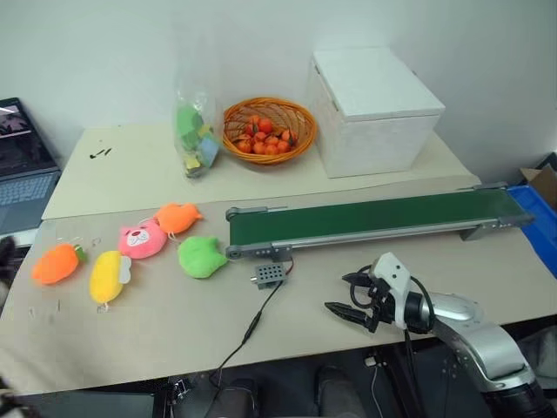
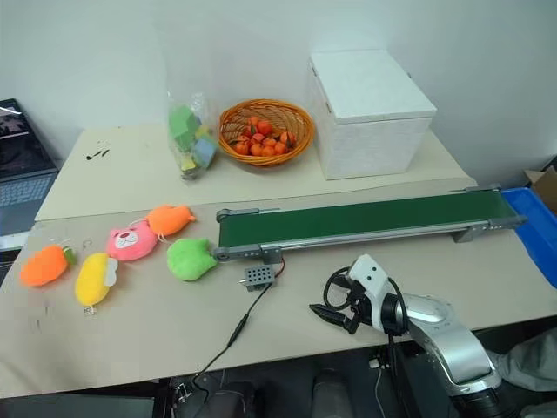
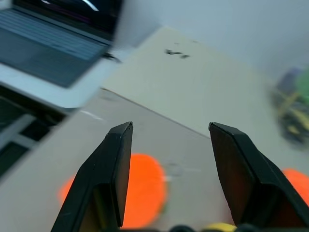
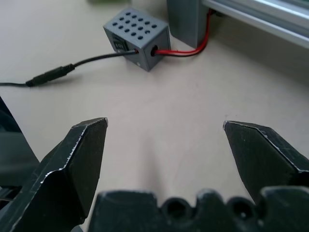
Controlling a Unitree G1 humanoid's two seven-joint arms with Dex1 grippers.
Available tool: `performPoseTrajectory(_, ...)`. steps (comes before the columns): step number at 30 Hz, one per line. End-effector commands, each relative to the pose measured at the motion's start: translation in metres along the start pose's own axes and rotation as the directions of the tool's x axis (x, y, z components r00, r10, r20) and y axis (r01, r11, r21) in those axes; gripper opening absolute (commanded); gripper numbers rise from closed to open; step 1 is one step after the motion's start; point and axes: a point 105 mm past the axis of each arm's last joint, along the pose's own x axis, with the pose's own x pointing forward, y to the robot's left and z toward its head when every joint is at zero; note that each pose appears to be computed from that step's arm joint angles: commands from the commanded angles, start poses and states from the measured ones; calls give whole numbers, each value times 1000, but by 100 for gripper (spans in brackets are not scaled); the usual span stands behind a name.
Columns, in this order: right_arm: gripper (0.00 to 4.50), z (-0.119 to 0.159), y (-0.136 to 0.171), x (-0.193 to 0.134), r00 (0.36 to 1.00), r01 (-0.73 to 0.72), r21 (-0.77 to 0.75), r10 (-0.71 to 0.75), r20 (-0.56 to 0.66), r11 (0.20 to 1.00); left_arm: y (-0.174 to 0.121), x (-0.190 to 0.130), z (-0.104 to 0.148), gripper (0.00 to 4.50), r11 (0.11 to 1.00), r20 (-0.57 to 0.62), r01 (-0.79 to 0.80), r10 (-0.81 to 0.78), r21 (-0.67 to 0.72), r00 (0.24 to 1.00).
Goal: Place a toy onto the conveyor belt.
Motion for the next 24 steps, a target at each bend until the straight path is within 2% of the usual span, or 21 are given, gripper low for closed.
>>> performPoseTrajectory(1, 450, 13, 3, 0, 999, -16, -31, 18, 51, 999, 6, 6, 14, 267, 992, -14, 42, -40, 119, 999)
performPoseTrajectory(7, 450, 13, 1, 1, 999, 1, -32, 1, 53, 999, -14, 22, 5, 267, 961, -91, 150, -132, 233, 987)
performPoseTrajectory(13, 450, 9, 7, 0, 999, 4, -21, -3, 53, 1000, -33, 25, -15, 267, 872, -247, 307, -224, 381, 943)
performPoseTrajectory(20, 450, 10, 8, -7, 998, 35, -10, -34, 60, 999, -31, 27, -23, 267, 828, -348, 318, -161, 462, 924)
performPoseTrajectory(24, 450, 8, 8, -11, 997, 58, -3, -57, 55, 998, -33, 32, -20, 267, 823, -325, 282, -126, 493, 937)
